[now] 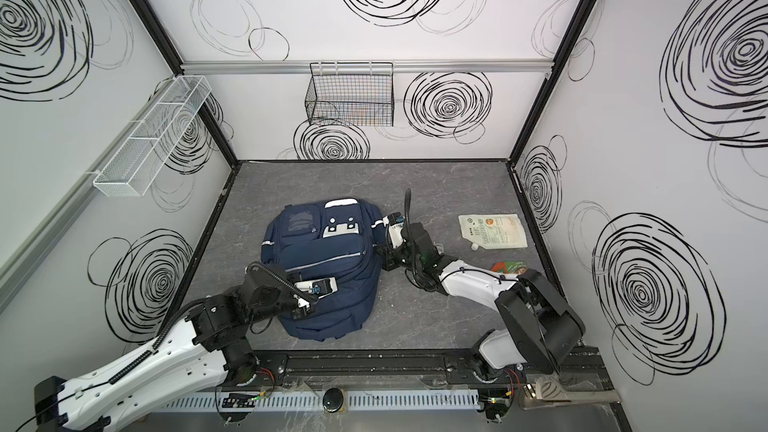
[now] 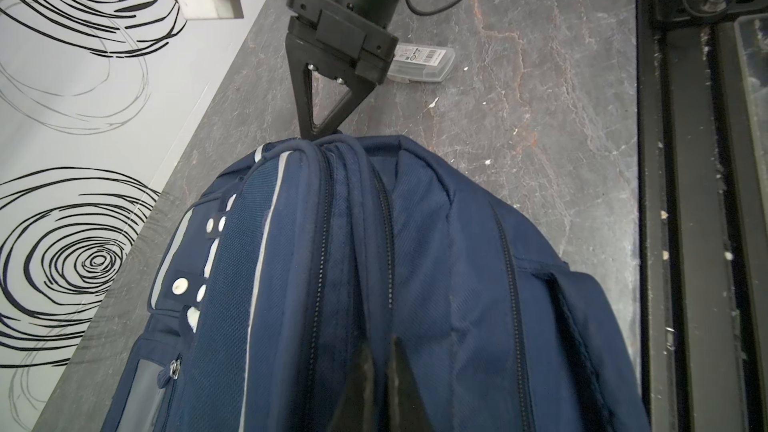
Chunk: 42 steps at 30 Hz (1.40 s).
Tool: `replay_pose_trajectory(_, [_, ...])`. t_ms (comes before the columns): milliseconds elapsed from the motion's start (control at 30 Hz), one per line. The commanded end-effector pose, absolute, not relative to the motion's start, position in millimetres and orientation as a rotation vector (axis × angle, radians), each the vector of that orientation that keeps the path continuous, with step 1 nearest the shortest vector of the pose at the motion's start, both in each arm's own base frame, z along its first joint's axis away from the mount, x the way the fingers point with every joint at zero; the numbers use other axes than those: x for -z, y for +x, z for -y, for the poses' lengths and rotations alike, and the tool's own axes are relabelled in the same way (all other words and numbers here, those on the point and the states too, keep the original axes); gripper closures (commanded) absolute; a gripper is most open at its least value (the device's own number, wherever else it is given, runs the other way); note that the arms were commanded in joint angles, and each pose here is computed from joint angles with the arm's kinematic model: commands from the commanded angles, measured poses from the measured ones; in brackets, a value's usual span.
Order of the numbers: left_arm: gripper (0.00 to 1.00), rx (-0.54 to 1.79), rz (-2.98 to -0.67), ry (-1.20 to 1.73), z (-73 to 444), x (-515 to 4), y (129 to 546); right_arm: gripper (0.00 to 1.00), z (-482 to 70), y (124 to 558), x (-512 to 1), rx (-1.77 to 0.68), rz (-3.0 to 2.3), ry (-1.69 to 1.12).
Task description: Pack the student bag
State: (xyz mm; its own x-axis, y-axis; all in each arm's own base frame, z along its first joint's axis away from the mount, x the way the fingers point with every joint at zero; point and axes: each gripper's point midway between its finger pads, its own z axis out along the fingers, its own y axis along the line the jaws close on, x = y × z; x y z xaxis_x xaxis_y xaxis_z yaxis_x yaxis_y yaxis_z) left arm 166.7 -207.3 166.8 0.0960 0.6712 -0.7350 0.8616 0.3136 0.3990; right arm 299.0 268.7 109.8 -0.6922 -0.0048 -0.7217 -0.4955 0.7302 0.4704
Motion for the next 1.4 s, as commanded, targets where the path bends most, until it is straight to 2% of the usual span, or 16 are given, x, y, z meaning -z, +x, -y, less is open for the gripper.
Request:
replay_pose_trajectory(0, [1.0,0.32,-1.591,1.478,208,-170,151,1.0,-194,352,-89,-0.526,-2.225,-0.075])
replay_pose_trajectory(367, [1.0,0.455,-1.485,1.584,216,-182,123,1.0,-198,373,-78,-0.521,-2.255,-0.049])
replay_pose_trajectory(533, [1.0,0.39,-1.506,1.546,212,-181,133,1.0,-199,380,-74,-0.503,-2.262,-0.046])
replay_pose_trajectory(667, [1.0,0.249,-1.549,1.401,205,-181,164,0.99,-203,382,-83,-0.555,-2.253,-0.06])
replay_pose_trajectory(767, [0.99,0.172,-1.558,1.322,200,-183,181,0.6,-214,376,-111,-0.647,-2.172,-0.136])
replay_pose_trajectory(833, [0.52,0.138,-1.56,1.264,197,-185,193,0.37,-228,358,-137,-0.77,-2.072,-0.271])
replay_pose_trajectory(867, [0.35,0.129,-1.565,1.235,195,-187,197,0.3,-229,352,-144,-0.795,-2.043,-0.293])
replay_pose_trajectory(900, [0.23,0.132,-1.566,1.221,195,-188,199,0.28,-229,347,-151,-0.815,-2.017,-0.302])
replay_pose_trajectory(1000, [0.23,0.214,-1.551,1.259,201,-194,190,0.28,-233,331,-161,-0.866,-1.962,-0.386])
replay_pose_trajectory(1133, [0.3,0.364,-1.529,1.348,213,-203,168,0.36,-248,303,-173,-0.968,-1.828,-0.585])
replay_pose_trajectory(1367, [0.34,0.317,-1.658,1.329,205,-196,180,0.39,-265,289,-171,-0.995,-1.733,-0.82])
